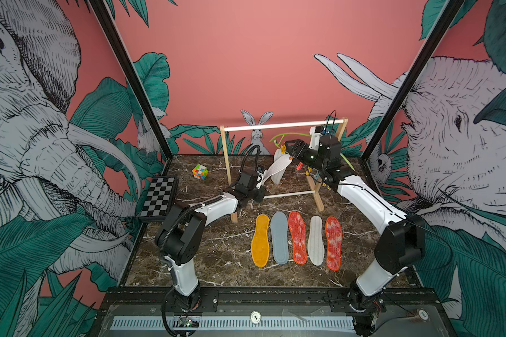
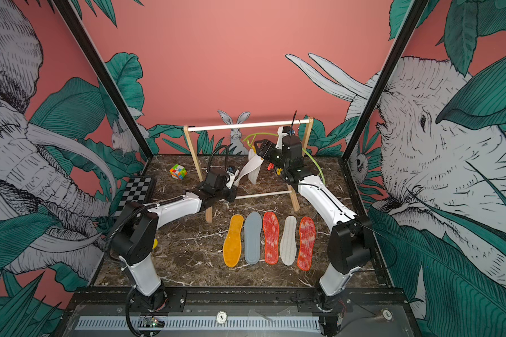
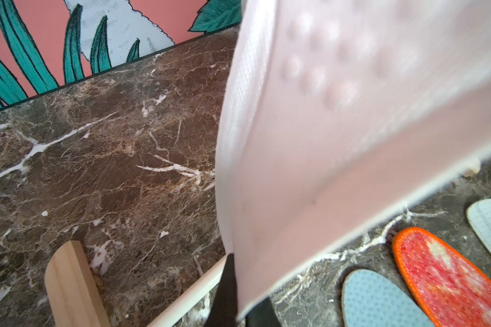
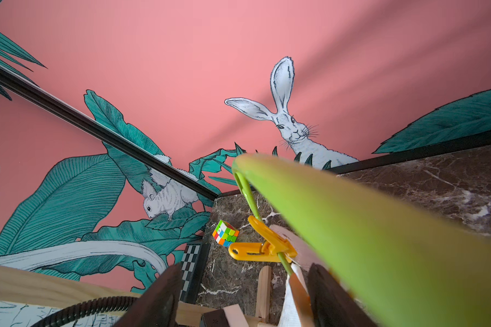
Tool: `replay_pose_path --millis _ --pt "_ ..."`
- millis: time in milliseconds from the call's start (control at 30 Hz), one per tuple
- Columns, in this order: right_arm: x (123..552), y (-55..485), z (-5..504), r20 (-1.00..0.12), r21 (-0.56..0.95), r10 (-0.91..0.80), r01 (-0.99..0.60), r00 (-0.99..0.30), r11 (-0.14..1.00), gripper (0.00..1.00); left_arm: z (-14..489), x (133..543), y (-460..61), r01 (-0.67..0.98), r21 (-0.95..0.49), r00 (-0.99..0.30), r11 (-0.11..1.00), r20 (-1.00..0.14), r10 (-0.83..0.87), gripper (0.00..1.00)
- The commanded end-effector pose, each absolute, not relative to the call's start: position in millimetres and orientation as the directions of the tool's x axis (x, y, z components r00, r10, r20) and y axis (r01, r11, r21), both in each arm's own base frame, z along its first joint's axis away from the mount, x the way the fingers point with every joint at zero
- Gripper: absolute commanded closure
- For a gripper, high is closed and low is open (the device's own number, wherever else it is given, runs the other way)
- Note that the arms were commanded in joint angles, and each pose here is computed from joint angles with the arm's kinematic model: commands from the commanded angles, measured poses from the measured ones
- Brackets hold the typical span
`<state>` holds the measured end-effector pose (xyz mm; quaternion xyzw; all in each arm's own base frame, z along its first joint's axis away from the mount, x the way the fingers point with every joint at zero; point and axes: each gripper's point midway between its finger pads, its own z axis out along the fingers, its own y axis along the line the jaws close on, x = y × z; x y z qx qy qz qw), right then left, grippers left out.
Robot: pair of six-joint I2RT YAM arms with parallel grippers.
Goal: Take the shoe insoles off the hanger
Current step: Remove the insole from the hanger.
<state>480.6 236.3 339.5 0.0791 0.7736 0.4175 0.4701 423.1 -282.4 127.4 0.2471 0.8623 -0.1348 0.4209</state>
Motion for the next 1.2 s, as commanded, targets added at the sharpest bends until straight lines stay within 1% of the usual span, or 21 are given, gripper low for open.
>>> replay_pose_path --millis 0,167,367,400,500,733,1067,1167 --pt "481.1 213.0 321.6 -0.596 0.741 0.559 -0.126 -0.576 0.66 0.28 112.8 420.3 -271.8 0.512 -0.037 -0.585 0.858 -0.747 0.317 1.0" --pt "473.6 198.1 327.9 -0.628 0.707 0.56 -0.095 -0.541 0.701 0.23 109.0 419.8 -271.8 0.51 -0.042 -0.591 0.859 -0.743 0.314 1.0" --pt "470.7 195.0 323.7 -0.616 0.705 0.563 -0.066 -0.552 0.707 0.2 109.4 420.4 -272.2 0.507 -0.047 -0.592 0.86 -0.745 0.308 1.0" --pt "462.9 190.6 338.2 -0.624 0.707 0.571 -0.075 -0.534 0.703 0.2 108.7 420.8 -272.0 0.506 -0.049 -0.594 0.861 -0.744 0.307 1.0" --pt "459.7 181.3 339.6 -0.635 0.691 0.579 -0.042 -0.512 0.721 0.18 108.7 419.9 -274.2 0.51 -0.056 -0.595 0.859 -0.744 0.305 1.0" --pt "459.5 167.1 350.4 -0.674 0.658 0.579 -0.018 -0.459 0.752 0.2 110.5 420.8 -276.9 0.501 -0.086 -0.601 0.861 -0.751 0.275 1.0" --pt "454.6 162.6 362.2 -0.663 0.671 0.598 -0.004 -0.45 0.741 0.2 108.0 420.9 -278.7 0.497 -0.102 -0.61 0.862 -0.748 0.263 1.0" --pt "452.3 167.6 366.3 -0.645 0.698 0.612 -0.027 -0.457 0.715 0.19 107.4 420.4 -278.7 0.498 -0.102 -0.609 0.861 -0.748 0.264 1.0"
